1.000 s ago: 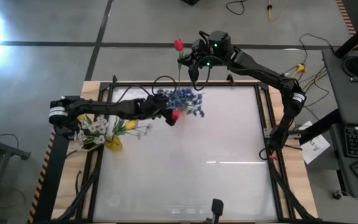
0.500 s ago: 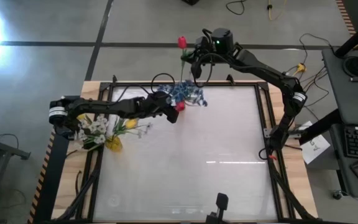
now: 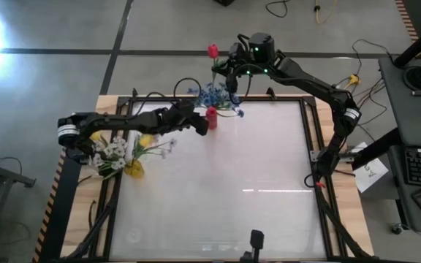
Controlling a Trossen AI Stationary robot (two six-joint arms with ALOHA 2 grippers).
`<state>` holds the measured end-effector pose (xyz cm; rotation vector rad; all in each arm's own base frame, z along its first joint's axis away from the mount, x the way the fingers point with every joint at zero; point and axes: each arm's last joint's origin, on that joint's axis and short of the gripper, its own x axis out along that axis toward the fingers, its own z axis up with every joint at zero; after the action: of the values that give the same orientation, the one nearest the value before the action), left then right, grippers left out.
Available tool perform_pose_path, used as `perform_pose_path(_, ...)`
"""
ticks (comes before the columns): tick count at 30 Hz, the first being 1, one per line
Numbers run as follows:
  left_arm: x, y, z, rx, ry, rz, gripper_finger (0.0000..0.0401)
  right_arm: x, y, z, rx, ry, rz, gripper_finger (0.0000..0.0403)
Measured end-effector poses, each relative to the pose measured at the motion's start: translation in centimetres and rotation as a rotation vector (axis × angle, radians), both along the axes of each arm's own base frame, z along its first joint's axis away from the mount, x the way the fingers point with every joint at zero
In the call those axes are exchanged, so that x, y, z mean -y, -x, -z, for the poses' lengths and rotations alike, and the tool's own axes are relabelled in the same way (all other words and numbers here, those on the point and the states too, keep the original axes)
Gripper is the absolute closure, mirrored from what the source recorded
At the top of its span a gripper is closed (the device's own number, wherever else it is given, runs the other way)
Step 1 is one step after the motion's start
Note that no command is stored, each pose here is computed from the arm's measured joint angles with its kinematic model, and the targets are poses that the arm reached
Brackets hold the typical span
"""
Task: Sort flowers into vase by color
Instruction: Put the red flower into the red flower vase
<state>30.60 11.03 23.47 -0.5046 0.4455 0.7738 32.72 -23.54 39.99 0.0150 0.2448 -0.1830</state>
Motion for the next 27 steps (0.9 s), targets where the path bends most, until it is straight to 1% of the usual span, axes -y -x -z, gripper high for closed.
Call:
perform_pose_path(4,-0.8,0.3,-0.1,-0.001,-0.001,-0.023,0.026,0.0,-0.3,0.3,0.008,-0.02,-0.053,0.039)
perform_pose_path(8,-1.5,0.3,-1.0,0.026,0.001,-0.012,0.026,0.3,-1.0,1.4,-0.011,-0.053,-0.087,0.039)
perform_pose_path(12,-1.6,0.4,-2.1,0.039,-0.023,0.006,0.026,0.5,-1.2,1.9,-0.022,-0.058,-0.092,0.039)
perform_pose_path(16,-1.7,1.0,-3.1,0.054,-0.031,0.001,0.026,0.5,-1.2,2.1,-0.031,-0.048,-0.098,0.039)
perform_pose_path(21,-1.7,2.9,-5.5,0.073,-0.065,-0.009,0.026,0.4,-1.2,3.5,-0.082,-0.059,-0.117,0.039)
perform_pose_path(24,-1.9,4.4,-7.3,0.119,-0.105,-0.017,0.026,0.4,-1.2,4.8,-0.111,-0.084,-0.118,0.039)
perform_pose_path(27,-2.1,5.9,-8.9,0.174,-0.121,-0.002,0.026,0.2,-1.3,5.8,-0.13,-0.104,-0.13,0.039)
